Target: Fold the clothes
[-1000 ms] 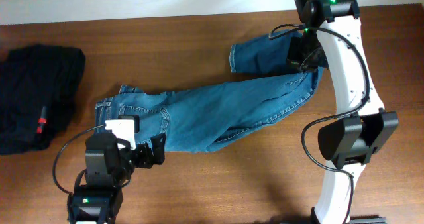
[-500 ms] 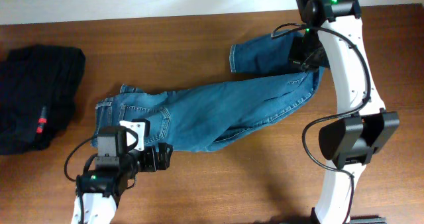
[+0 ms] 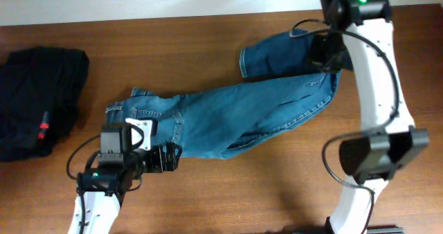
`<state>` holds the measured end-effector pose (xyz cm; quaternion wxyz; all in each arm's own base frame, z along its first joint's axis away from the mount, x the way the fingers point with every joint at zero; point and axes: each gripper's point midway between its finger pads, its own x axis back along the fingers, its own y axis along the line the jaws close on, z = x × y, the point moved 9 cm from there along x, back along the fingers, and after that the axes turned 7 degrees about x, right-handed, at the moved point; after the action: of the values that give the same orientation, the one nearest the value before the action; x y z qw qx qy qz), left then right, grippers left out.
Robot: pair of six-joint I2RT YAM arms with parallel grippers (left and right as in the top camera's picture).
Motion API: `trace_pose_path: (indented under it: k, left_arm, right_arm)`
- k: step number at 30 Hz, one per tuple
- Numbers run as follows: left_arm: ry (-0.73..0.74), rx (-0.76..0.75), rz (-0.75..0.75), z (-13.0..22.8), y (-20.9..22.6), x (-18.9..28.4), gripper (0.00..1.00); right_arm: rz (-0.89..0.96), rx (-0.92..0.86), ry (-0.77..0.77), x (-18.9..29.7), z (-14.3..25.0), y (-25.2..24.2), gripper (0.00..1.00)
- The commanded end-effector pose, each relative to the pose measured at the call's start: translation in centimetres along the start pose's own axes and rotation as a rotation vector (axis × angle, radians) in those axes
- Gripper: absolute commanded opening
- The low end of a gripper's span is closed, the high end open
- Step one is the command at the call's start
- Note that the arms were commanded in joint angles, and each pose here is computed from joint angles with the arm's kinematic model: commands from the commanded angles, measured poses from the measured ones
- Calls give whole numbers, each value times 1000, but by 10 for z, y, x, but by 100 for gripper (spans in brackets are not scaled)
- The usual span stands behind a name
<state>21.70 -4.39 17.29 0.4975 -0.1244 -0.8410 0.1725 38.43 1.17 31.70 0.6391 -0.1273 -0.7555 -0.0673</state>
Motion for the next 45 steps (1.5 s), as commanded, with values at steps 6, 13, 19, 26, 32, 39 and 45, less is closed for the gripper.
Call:
trace_pose_path:
  k: [6,13,19,26,32,39,45]
  left_arm:
    - [-80,-44,34,-32,-19,27,99]
    - [-109,-56,42,-40,-23,34,99]
    - [-104,-59,40,-39,-23,34,99]
    - [-118,-68,16,-41,-21,34,99]
    - [-115,-62,-20,-42,-17,30,99]
    - [-70,-45,-31,-42,-13,19,99]
    - [-49,-38,-35,-45,-9,8,99]
  right_arm:
    - [38,-31,-163,69,47,-35,4]
    - [87,-18,-86,33,61,-37,4]
    - [112,-16,-4,-33,72,-33,4]
    - [144,-47,79,-89,100,-36,4]
    - [168,-111,129,-124,120,-39,4]
    - [195,-165,195,-148,138,-54,4]
    - [211,-181,235,-155,147,-62,4]
